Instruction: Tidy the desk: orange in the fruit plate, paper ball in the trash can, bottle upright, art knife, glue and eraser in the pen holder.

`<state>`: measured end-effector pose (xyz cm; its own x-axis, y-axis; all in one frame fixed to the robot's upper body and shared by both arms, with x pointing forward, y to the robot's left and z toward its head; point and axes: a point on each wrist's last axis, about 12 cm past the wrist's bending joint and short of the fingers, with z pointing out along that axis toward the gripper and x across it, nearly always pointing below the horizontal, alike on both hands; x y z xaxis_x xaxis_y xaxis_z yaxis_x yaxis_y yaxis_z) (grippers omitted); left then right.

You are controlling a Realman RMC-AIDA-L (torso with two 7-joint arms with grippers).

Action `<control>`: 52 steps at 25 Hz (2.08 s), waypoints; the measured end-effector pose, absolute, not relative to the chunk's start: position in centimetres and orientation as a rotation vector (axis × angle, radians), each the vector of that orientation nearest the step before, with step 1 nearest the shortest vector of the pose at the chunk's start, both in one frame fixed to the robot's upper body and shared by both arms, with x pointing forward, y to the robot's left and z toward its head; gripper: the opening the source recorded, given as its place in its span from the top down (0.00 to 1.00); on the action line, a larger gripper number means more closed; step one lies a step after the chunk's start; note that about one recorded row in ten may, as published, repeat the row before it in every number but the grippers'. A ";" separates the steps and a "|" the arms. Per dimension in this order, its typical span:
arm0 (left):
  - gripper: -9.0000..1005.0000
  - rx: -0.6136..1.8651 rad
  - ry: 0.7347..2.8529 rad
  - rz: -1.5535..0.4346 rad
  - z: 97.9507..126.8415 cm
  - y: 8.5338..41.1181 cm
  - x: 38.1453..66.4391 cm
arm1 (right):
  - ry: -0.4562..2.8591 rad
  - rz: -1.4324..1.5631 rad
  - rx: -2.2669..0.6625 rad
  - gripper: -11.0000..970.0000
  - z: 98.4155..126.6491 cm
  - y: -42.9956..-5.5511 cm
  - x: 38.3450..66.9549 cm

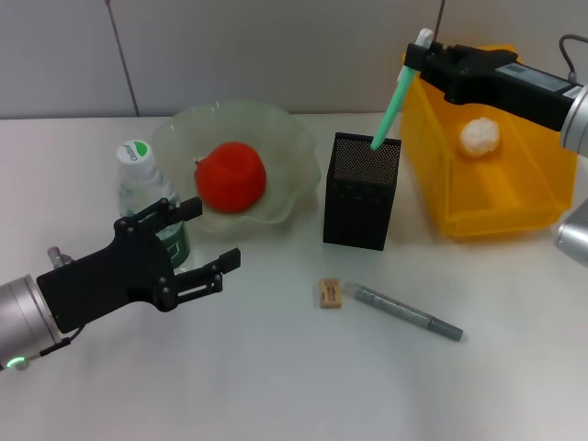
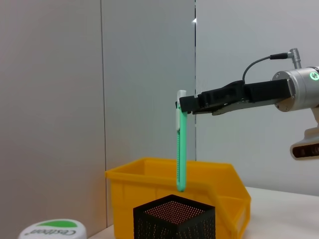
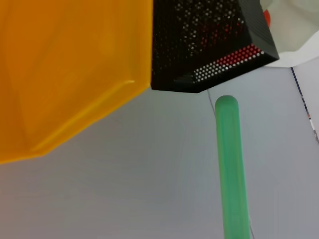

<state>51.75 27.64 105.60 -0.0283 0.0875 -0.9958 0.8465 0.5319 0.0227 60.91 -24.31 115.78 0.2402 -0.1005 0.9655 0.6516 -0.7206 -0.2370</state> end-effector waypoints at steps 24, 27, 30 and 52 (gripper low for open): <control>0.14 0.866 1.451 -0.730 106.1 27.3 52.2 | -0.509 -1.575 -1.848 0.80 115.9 -24.8 60.2; 0.14 0.868 1.446 -0.733 106.1 27.1 52.3 | -0.465 -1.583 -1.841 0.80 116.0 -25.3 60.3; 0.14 0.870 1.447 -0.747 106.0 26.8 52.3 | -0.421 -1.576 -1.841 0.80 115.8 -25.7 60.6; 0.14 0.870 1.430 -0.761 105.6 26.4 51.7 | -0.412 -1.483 -1.851 0.80 114.3 -24.8 60.4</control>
